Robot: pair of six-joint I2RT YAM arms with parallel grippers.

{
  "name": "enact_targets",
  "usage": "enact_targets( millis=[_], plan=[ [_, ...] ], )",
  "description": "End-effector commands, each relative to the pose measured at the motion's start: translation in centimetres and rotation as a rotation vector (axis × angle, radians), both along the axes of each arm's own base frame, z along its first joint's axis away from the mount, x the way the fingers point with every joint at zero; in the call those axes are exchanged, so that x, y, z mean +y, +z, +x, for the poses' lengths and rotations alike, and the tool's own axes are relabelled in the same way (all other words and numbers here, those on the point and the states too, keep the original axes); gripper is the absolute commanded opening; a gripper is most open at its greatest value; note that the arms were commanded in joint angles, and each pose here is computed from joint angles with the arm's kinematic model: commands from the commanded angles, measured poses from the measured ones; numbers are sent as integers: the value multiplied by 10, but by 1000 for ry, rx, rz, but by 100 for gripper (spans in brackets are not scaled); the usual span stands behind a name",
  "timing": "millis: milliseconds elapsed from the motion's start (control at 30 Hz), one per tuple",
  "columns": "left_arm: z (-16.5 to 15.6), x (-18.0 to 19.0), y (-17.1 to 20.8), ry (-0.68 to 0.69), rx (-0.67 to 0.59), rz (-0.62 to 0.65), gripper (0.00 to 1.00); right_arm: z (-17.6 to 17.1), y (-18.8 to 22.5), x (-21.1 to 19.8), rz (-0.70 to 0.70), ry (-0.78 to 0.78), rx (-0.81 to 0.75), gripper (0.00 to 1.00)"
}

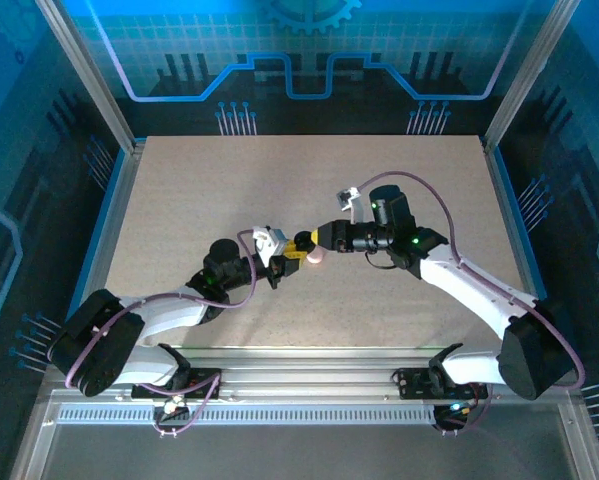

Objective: Insert the wireless bluetooth earbuds into the charging case

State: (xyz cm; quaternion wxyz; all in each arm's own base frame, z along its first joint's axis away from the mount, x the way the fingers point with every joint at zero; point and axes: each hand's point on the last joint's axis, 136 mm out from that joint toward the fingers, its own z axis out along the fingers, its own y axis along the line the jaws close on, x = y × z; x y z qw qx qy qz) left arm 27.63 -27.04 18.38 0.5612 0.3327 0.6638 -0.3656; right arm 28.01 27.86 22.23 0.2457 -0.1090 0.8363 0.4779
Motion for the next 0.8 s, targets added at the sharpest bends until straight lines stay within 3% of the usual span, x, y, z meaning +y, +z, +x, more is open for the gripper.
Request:
enact_targets(
  millis=[0, 267, 767],
  plan=[
    [-4, -3, 24, -28, -92, -33, 18, 2, 1, 0, 29, 9, 11, 23],
    [-3, -3, 23, -27, -90, -33, 18, -2, 6, 8, 82, 64, 35, 23],
    [-4, -4, 23, -33, -88, -33, 18, 2, -4, -5, 42, 37, 126, 23]
  ],
)
